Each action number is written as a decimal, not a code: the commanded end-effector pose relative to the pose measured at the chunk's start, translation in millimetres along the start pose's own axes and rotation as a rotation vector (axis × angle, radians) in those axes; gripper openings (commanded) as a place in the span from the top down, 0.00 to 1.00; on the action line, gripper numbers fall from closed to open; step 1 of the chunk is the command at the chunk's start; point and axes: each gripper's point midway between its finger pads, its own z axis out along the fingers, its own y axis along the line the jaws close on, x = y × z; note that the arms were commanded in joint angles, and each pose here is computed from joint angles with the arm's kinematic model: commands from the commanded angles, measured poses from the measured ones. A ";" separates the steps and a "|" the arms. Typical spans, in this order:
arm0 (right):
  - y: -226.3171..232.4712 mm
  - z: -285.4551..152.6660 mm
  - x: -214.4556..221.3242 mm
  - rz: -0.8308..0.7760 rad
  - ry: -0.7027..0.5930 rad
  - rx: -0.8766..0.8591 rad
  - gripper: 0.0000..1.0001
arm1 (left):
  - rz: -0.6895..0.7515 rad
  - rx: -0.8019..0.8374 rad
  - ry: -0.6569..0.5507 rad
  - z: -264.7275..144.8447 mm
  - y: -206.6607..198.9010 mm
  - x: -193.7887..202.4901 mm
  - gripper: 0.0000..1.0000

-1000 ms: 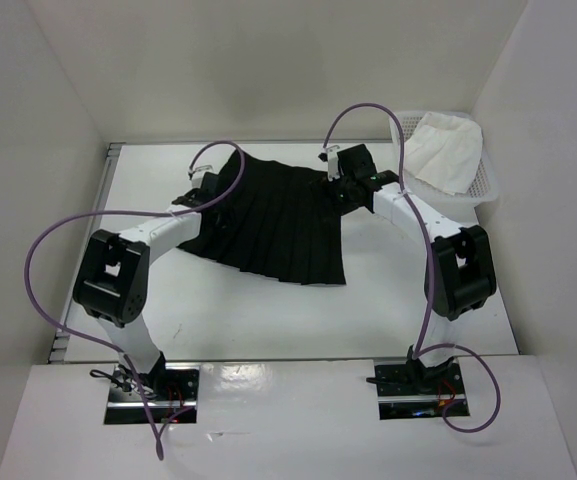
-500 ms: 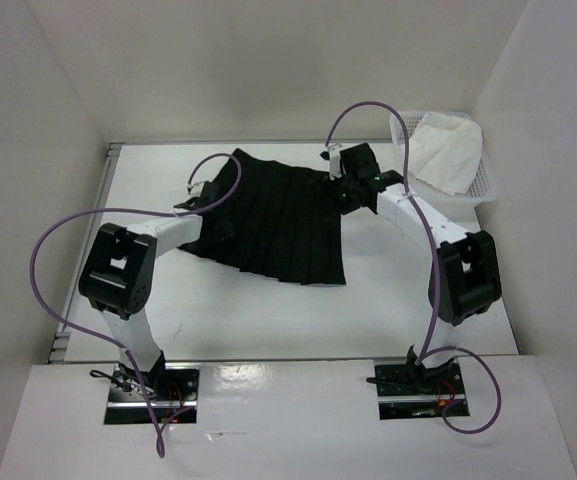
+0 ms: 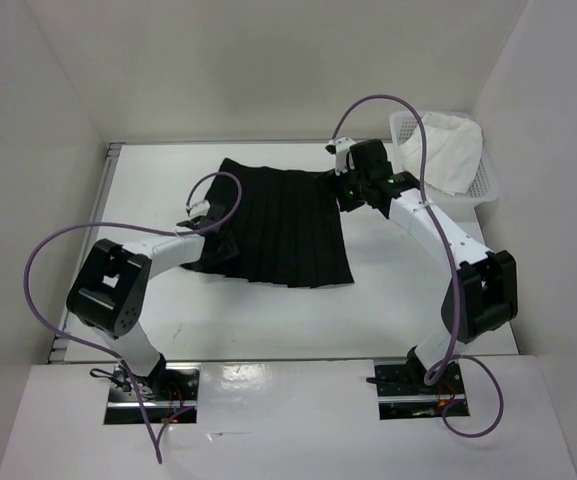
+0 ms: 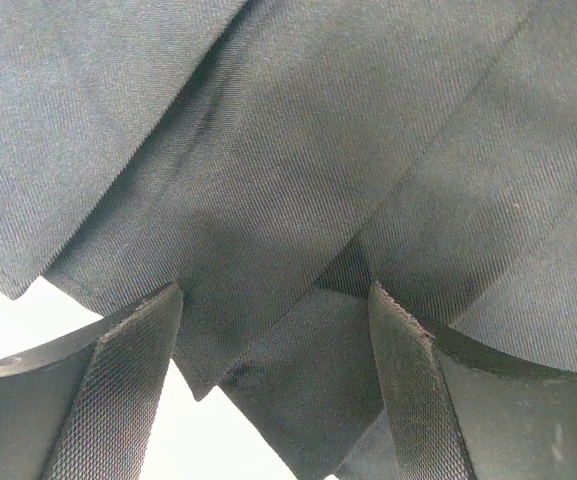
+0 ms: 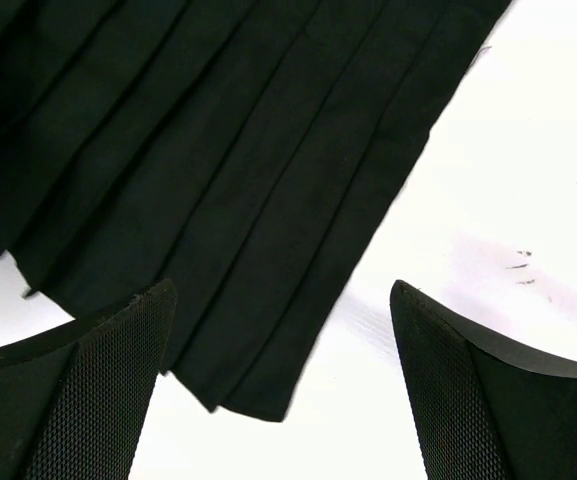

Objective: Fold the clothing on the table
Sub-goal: Flatten the skirt out

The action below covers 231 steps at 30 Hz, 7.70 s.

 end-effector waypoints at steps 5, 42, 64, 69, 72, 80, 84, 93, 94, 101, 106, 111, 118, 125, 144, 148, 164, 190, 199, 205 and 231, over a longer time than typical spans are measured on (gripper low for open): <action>12.3 -31.0 -10.7 -0.021 -0.068 -0.028 0.08 | -0.080 -0.002 0.152 -27.7 8.8 68.2 0.18; -76.0 65.2 -41.4 0.016 -0.013 -0.006 0.09 | 0.009 0.184 -0.211 -59.1 7.0 -196.1 0.24; -96.5 153.9 -41.0 -0.016 0.080 -0.130 0.20 | 0.204 0.214 -0.178 45.9 -2.5 -214.6 0.30; -91.3 170.8 -42.5 -0.012 0.106 -0.138 0.24 | 0.206 0.224 -0.175 51.6 -8.5 -220.2 0.30; -85.4 180.3 -40.3 0.003 0.134 -0.159 0.27 | 0.208 0.232 -0.164 55.8 -11.4 -220.2 0.30; -55.6 174.7 -29.5 -0.014 0.215 -0.229 0.34 | 0.230 0.228 -0.147 56.2 -17.1 -204.0 0.30; -22.3 132.3 -71.7 -0.044 0.141 -0.263 0.35 | 0.248 0.208 -0.176 42.2 -23.3 -203.0 0.30; 34.3 17.4 -121.8 -0.014 0.067 -0.245 0.30 | 0.227 0.206 -0.189 26.8 -15.9 -198.2 0.30; 44.1 -15.8 -137.9 -0.031 0.001 -0.249 0.30 | 0.220 0.217 -0.182 23.9 -16.3 -194.8 0.30; 59.0 -22.7 -88.0 -0.040 -0.086 -0.136 0.13 | 0.204 0.239 -0.210 5.1 -24.2 -189.7 0.30; 42.5 13.7 -57.4 -0.016 -0.033 -0.076 0.13 | 0.162 0.238 -0.218 -12.0 -18.4 -180.8 0.30; 42.3 61.6 -35.8 0.000 0.022 -0.038 0.12 | 0.100 0.246 -0.223 -36.1 -11.4 -161.8 0.30; 66.4 115.5 -11.7 -0.067 0.083 -0.009 0.12 | 0.064 0.169 -0.275 -62.9 -2.7 -142.3 0.29; 69.7 146.7 -28.7 -0.050 0.063 0.051 0.09 | -0.053 0.128 -0.274 -73.7 14.8 -132.1 0.26; 90.7 197.4 -41.1 0.048 0.110 0.065 0.02 | -0.145 0.023 -0.265 -87.0 43.4 -112.8 0.00; 89.1 201.4 -33.5 0.064 0.129 0.078 0.02 | -0.161 0.032 -0.274 -92.1 46.3 -110.9 0.00; 84.1 205.4 0.6 0.081 0.197 0.102 0.02 | -0.176 0.070 -0.273 -99.1 48.2 -102.6 0.00; 70.8 173.5 146.3 0.086 0.474 0.157 0.02 | -0.181 0.124 -0.273 -123.6 37.2 -82.3 0.00; 100.2 151.7 166.8 -0.062 0.496 0.125 0.02 | -0.184 0.138 -0.285 -130.8 32.7 -79.5 0.00; 115.8 143.9 174.6 -0.105 0.507 0.094 0.02 | -0.177 0.138 -0.281 -131.9 30.3 -75.6 0.00; 15.2 83.9 18.6 0.002 0.138 -0.047 0.05 | 0.110 0.128 -0.271 -69.9 -21.2 -119.3 0.03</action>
